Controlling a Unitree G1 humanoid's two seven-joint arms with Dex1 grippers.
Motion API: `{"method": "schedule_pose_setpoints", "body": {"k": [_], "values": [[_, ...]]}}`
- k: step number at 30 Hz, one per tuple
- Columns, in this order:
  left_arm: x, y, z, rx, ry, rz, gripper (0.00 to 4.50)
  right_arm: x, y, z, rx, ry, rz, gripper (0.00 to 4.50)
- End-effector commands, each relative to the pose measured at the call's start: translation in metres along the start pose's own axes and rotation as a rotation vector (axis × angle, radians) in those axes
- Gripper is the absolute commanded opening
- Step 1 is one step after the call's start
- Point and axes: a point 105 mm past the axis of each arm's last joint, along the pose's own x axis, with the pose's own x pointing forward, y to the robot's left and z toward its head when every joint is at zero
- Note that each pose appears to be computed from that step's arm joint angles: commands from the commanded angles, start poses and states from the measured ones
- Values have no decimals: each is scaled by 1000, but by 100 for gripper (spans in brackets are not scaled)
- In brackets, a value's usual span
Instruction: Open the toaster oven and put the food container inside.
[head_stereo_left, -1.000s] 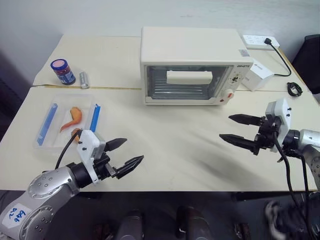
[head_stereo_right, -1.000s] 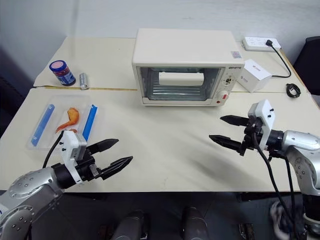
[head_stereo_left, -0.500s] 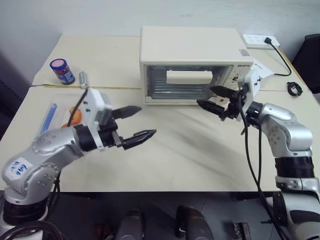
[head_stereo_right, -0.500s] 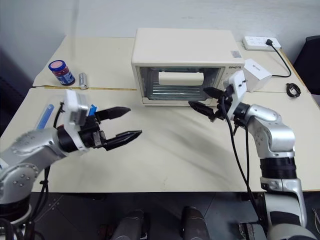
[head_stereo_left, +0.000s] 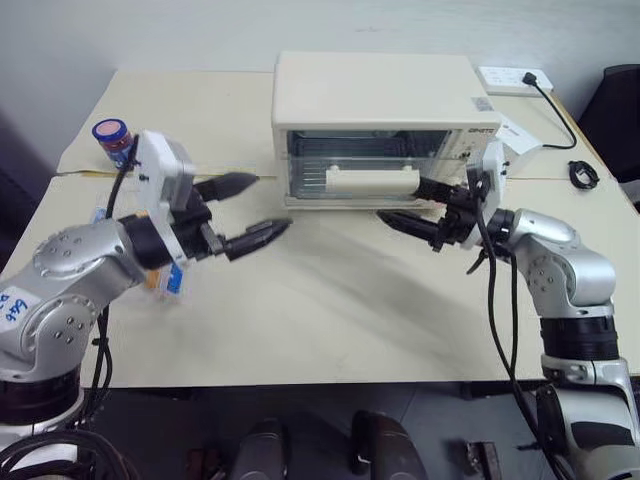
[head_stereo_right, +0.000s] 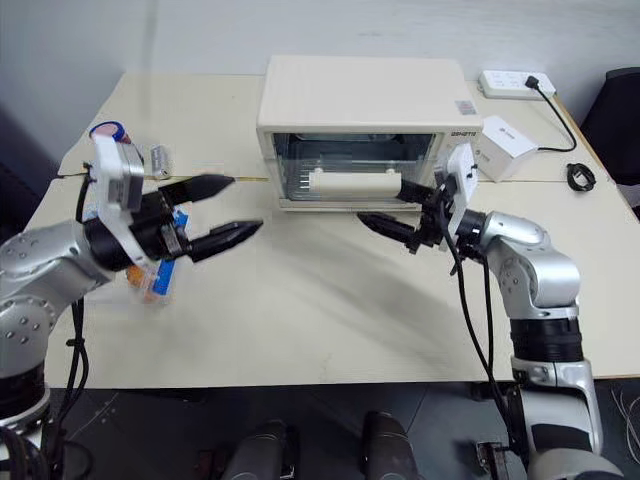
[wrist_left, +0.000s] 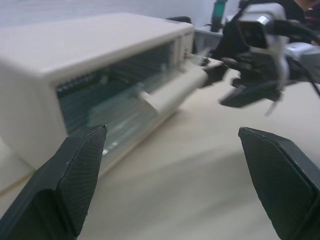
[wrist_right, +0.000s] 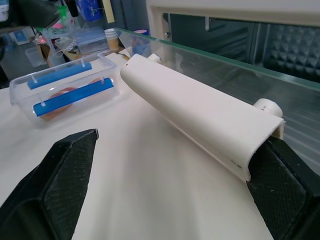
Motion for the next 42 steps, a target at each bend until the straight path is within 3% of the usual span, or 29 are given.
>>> {"method": "schedule_pose_setpoints", "body": {"k": [1, 6, 12, 18, 24, 28, 32, 42], "values": [[10, 12, 8, 80, -21, 34, 322, -1, 12, 16, -62, -53, 39, 450], [35, 31, 15, 162, -13, 52, 178, -4, 16, 1, -36, -45, 15, 450], [57, 36, -1, 223, 73, -12, 2, -5, 21, -7, -18, -53, 2, 450], [68, 14, -30, 233, 170, -166, 2, -12, 19, -10, -22, -50, -51, 450], [66, -6, -51, 241, 224, -247, 2, -45, 18, -17, -43, 32, -137, 450], [60, -19, -68, 231, 271, -280, 2, -81, 36, -27, -25, 151, -125, 450], [56, -30, -89, 227, 330, -296, 2, -99, 52, -18, -1, 192, -71, 450], [47, -44, -124, 242, 441, -281, 2, -83, 54, 21, -33, 100, 12, 450]]}}
